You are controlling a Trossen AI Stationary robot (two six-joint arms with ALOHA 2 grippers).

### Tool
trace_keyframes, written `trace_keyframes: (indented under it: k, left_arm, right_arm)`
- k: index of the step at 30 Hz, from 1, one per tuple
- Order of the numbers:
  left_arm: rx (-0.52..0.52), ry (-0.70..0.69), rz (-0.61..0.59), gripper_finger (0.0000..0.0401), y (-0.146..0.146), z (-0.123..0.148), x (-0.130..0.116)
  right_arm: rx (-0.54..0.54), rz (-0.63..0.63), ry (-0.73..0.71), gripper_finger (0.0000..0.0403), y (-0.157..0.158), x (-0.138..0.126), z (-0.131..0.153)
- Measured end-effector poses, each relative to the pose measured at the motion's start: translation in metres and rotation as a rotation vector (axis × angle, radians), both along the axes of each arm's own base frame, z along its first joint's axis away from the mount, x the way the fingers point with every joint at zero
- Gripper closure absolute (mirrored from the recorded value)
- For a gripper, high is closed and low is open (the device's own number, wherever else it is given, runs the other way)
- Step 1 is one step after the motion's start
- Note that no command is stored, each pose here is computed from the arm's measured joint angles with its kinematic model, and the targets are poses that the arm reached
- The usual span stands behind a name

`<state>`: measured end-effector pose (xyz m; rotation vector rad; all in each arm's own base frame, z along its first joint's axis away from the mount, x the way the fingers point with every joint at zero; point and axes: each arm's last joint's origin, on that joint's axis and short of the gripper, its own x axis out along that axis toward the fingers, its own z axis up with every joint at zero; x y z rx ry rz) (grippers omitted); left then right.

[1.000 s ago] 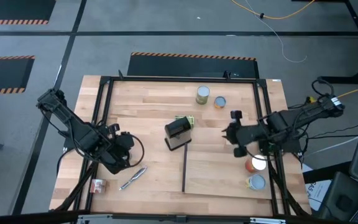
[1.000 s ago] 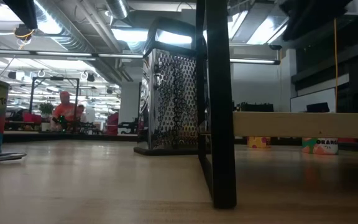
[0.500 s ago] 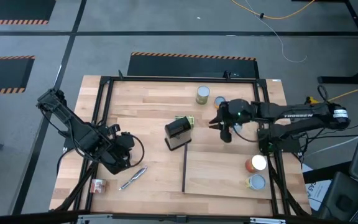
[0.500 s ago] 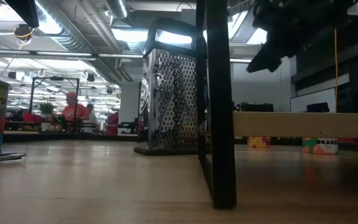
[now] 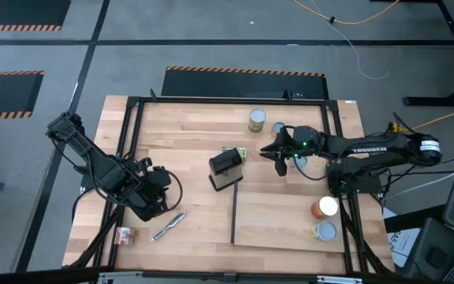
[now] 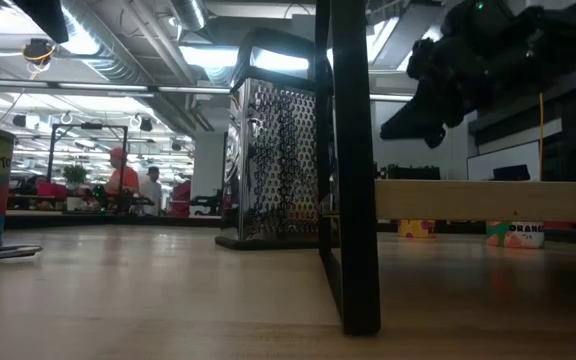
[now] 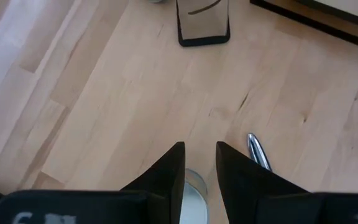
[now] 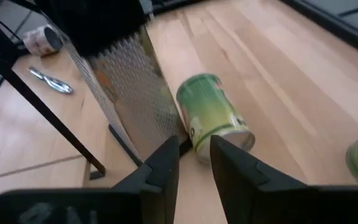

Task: Pick and place cans onto a shelf
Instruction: Put the large canned oranges on the shelf

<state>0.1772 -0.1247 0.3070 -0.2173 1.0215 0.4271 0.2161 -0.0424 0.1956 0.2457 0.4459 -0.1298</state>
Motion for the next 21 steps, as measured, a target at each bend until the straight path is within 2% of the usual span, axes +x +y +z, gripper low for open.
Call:
trace_keyframes:
  k: [8,21]
  left_arm:
    - [-0.002,-0.003,0.001,0.0317,0.0,0.0,0.0]
    - [-0.002,-0.003,0.001,0.0317,0.0,0.0,0.0]
  right_arm:
    - [0.017,-0.002,0.078,0.0306,-0.004,0.015,-0.03]
    - [0.041,0.033,0.07,0.0306,-0.007,0.036,-0.061]
